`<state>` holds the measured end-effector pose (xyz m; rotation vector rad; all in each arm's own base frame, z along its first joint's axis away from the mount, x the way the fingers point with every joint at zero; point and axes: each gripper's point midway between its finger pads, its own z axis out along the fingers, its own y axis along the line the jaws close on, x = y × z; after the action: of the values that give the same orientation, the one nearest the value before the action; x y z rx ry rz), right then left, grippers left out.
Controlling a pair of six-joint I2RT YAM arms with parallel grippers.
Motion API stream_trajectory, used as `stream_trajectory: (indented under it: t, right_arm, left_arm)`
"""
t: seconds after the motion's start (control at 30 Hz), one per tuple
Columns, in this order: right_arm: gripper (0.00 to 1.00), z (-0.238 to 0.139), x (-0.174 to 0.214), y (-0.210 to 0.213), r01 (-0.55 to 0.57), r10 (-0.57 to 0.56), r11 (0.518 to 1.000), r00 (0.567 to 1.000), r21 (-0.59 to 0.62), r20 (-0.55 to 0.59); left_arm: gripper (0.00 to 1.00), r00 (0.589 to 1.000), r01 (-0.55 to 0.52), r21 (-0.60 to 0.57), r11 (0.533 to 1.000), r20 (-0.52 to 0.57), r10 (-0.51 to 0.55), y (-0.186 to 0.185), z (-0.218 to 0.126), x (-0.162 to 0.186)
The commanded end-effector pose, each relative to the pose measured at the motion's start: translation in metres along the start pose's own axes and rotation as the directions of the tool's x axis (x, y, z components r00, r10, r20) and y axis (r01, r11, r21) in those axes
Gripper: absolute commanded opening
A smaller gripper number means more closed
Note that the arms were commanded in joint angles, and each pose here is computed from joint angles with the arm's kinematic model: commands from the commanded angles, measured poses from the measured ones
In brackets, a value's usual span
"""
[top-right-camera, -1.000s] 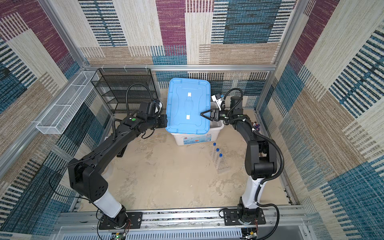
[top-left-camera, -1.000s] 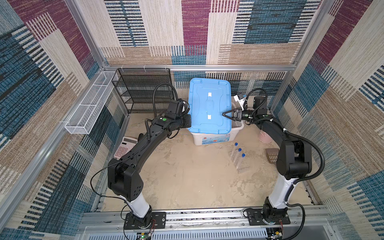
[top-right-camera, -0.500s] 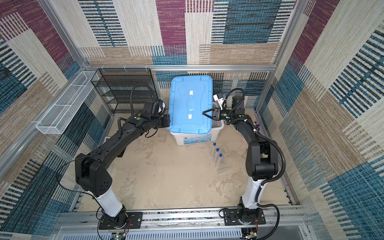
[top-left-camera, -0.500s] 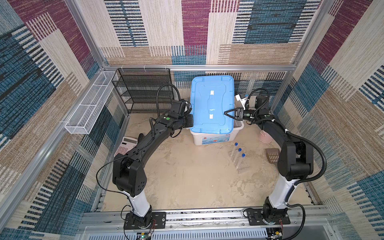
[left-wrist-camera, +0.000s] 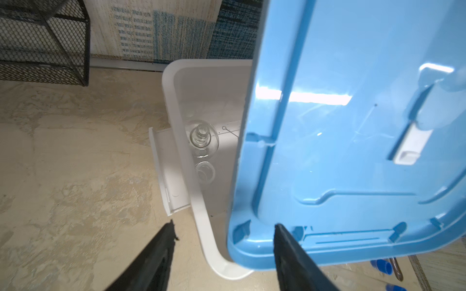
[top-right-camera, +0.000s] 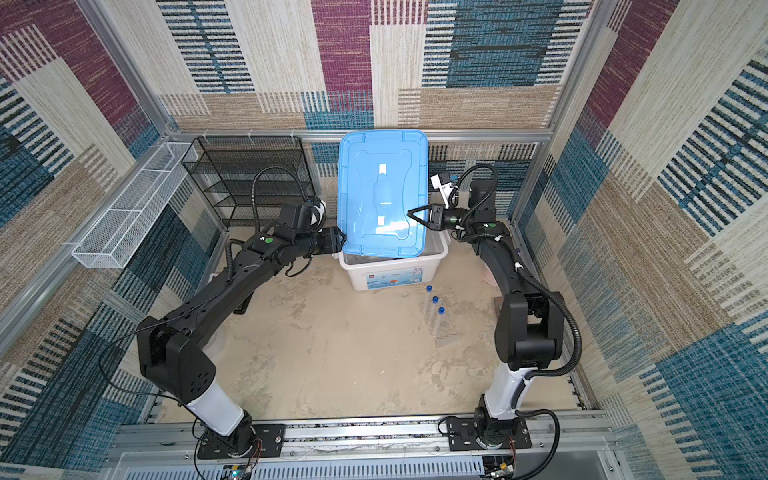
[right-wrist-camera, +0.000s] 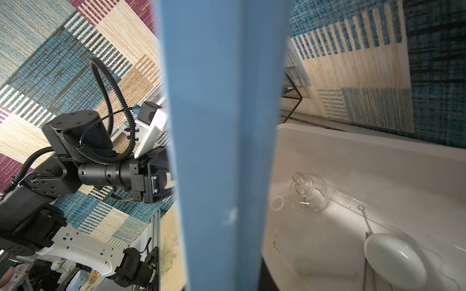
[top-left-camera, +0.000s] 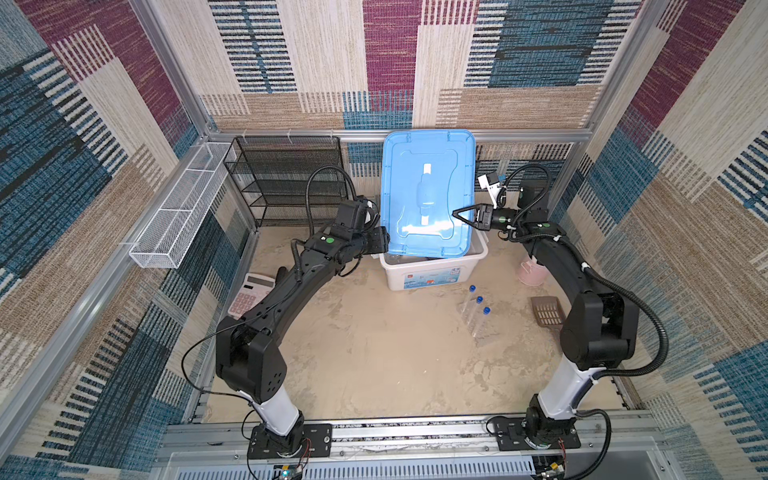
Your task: Organize the chemistry lab equipment
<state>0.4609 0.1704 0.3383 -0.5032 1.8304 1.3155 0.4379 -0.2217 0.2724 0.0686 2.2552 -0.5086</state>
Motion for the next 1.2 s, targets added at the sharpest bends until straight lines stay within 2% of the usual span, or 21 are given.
stream_trajectory:
  t: [0.0, 0.07, 0.2, 0.3, 0.4, 0.57, 0.73, 0.8, 0.93, 1.07, 1.17]
  right_arm:
    - [0.15, -0.007, -0.024, 0.015, 0.057, -0.059, 0.998, 0.997, 0.039, 0.048]
    - [0.15, -0.011, -0.033, 0.014, 0.076, -0.082, 0.992, 0.995, 0.101, 0.064]
    - [0.14, -0.021, -0.049, 0.006, 0.104, -0.130, 0.966, 0.987, 0.237, 0.096]
    - [0.14, -0.031, -0.059, -0.001, 0.142, -0.189, 0.921, 0.977, 0.362, 0.098]
    - [0.15, -0.037, -0.066, -0.006, 0.209, -0.273, 0.845, 0.960, 0.493, 0.060]
    - [0.15, -0.036, -0.074, -0.014, 0.335, -0.399, 0.658, 0.914, 0.675, -0.065]
    - [0.16, -0.021, -0.079, 0.005, 0.445, -0.515, 0.526, 0.845, 0.724, -0.145]
    - [0.16, -0.012, -0.080, 0.015, 0.497, -0.567, 0.462, 0.803, 0.734, -0.186]
    - [0.16, 0.002, -0.079, 0.027, 0.591, -0.649, 0.282, 0.698, 0.756, -0.304]
    - [0.15, 0.004, -0.075, 0.039, 0.633, -0.698, 0.109, 0.598, 0.767, -0.394]
    - [0.15, -0.002, -0.066, 0.039, 0.648, -0.706, -0.015, 0.533, 0.762, -0.467]
  left_arm:
    - [0.73, 0.996, -0.035, -0.044, 0.998, 0.078, 0.038, 0.007, -0.015, -0.016]
    - [0.78, 0.995, -0.041, -0.038, 0.998, 0.086, 0.044, 0.009, -0.020, -0.018]
    - [0.80, 0.997, -0.034, 0.029, 0.999, 0.066, 0.032, 0.003, -0.026, -0.020]
    - [0.81, 0.998, -0.027, 0.086, 0.996, 0.057, 0.022, -0.004, -0.029, -0.022]
    - [0.82, 0.998, -0.024, 0.136, 0.990, 0.066, 0.015, -0.010, -0.032, -0.026]
    - [0.82, 0.998, 0.015, 0.229, 0.973, 0.063, -0.030, -0.016, -0.035, -0.031]
    - [0.79, 0.994, 0.058, 0.309, 0.949, 0.069, -0.083, -0.019, -0.038, -0.040]
    - [0.78, 0.993, 0.069, 0.334, 0.940, 0.068, -0.097, -0.019, -0.039, -0.044]
    - [0.75, 0.983, 0.128, 0.414, 0.901, 0.066, -0.170, -0.019, -0.045, -0.058]
    - [0.71, 0.968, 0.182, 0.521, 0.834, 0.056, -0.245, -0.019, -0.057, -0.075]
    - [0.70, 0.957, 0.210, 0.540, 0.815, 0.057, -0.284, -0.011, -0.065, -0.084]
